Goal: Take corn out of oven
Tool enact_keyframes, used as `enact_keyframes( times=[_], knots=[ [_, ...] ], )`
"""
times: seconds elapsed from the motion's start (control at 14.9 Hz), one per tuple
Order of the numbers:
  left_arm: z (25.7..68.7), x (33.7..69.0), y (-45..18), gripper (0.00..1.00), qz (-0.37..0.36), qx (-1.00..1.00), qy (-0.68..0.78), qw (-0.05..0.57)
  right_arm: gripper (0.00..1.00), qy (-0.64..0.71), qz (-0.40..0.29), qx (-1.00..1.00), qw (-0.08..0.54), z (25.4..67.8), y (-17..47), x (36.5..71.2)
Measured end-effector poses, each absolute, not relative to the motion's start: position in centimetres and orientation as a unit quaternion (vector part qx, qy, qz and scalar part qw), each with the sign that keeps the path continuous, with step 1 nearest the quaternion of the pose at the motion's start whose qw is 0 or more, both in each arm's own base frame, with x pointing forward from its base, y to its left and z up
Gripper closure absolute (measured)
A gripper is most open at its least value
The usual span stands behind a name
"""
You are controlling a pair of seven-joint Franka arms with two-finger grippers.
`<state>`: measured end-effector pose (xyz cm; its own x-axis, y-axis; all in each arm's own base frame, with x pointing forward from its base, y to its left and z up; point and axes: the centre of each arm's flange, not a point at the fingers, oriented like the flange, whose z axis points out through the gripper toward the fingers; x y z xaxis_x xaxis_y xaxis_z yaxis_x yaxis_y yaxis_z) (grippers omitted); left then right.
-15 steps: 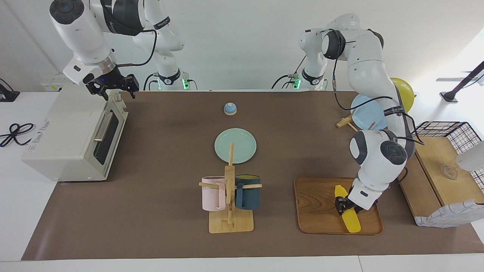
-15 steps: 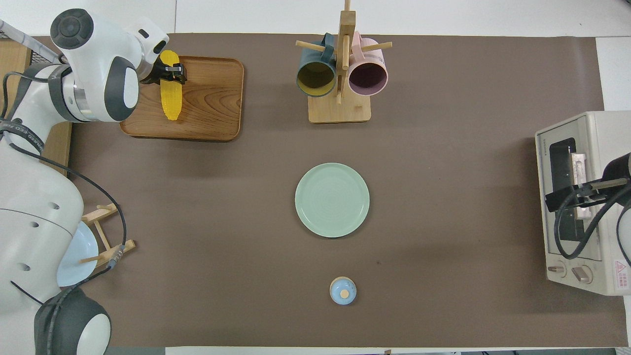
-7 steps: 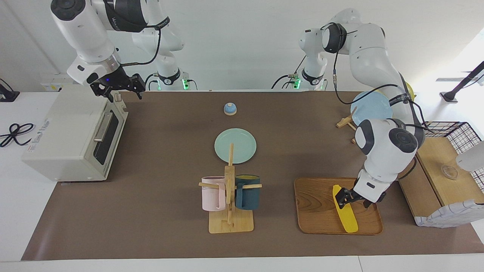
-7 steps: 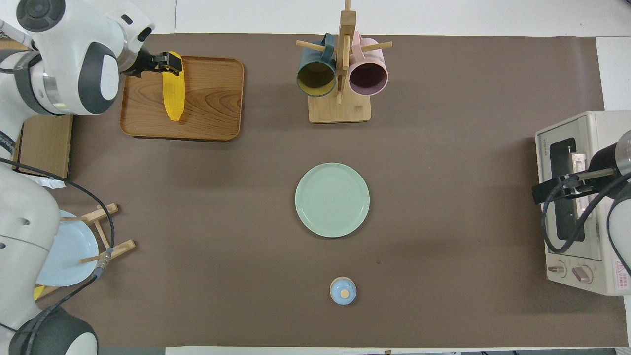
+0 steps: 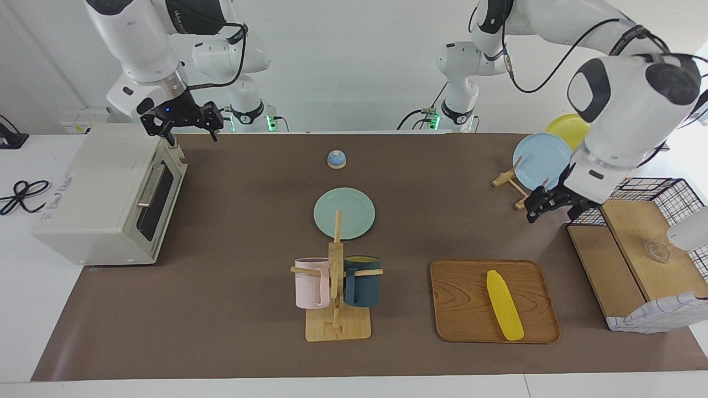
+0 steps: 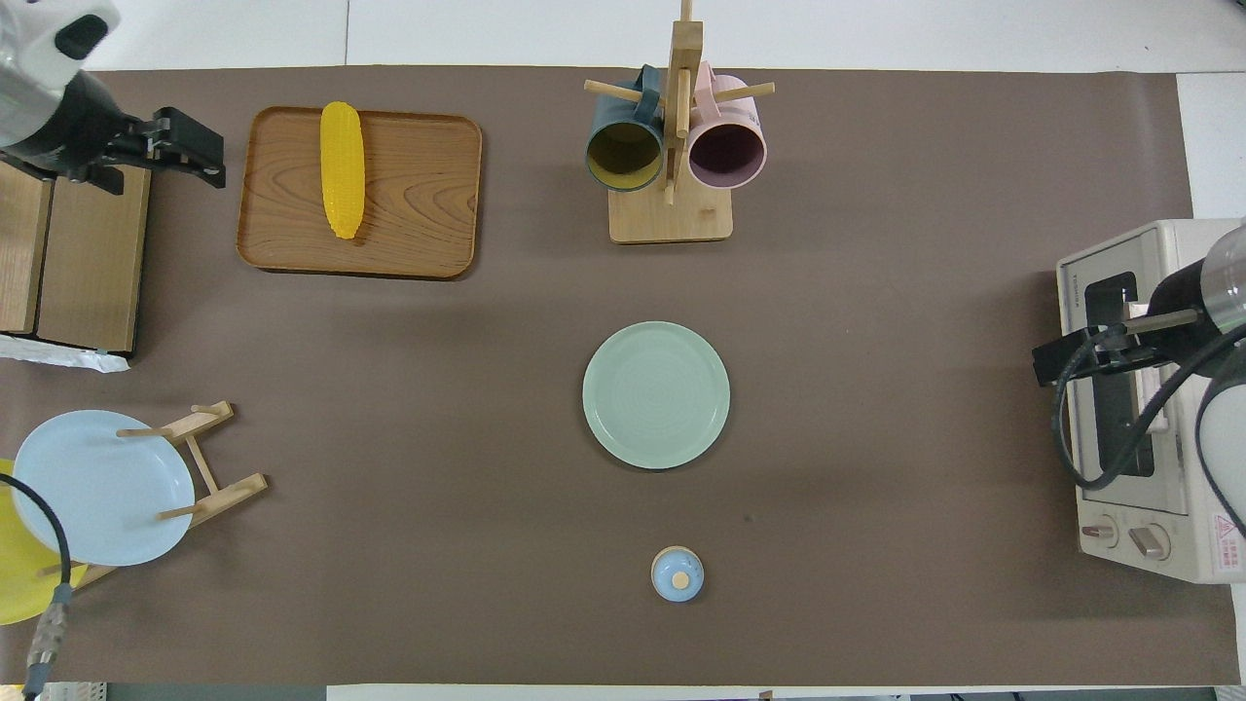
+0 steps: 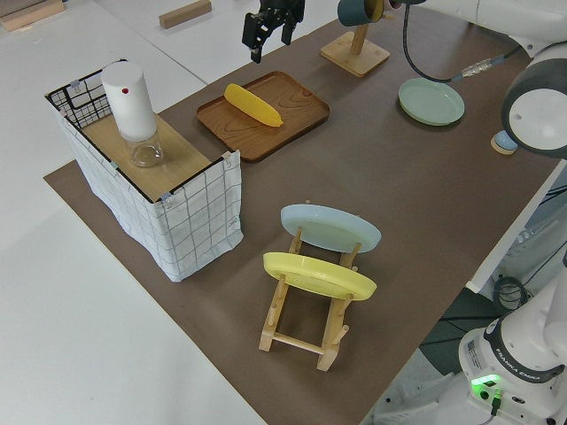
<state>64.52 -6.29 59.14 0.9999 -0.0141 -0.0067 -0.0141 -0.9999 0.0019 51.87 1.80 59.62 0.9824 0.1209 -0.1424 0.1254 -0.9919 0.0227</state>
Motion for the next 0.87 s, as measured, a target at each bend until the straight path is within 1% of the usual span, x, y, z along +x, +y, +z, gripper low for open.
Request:
enact_keyframes(
  times=[0.2,0.33,0.67,0.87],
  knots=[
    [64.3,59.6,-4.4,0.00,-0.024,1.000,0.005,-0.001,0.00,0.055,-0.078,0.995,0.015,58.8,1.1,52.6],
    [66.2,56.9,-3.5,0.00,-0.024,1.000,0.010,-0.001,0.00,0.056,-0.077,0.995,0.017,59.0,1.3,53.3],
    [66.5,51.8,-3.6,0.00,-0.051,0.999,0.005,-0.004,0.00,0.047,-0.090,0.995,0.017,58.6,0.8,54.3],
    [67.6,50.1,-3.8,0.00,-0.031,1.000,0.003,-0.003,0.00,0.029,-0.090,0.995,0.018,58.6,0.4,54.3]
  ],
)
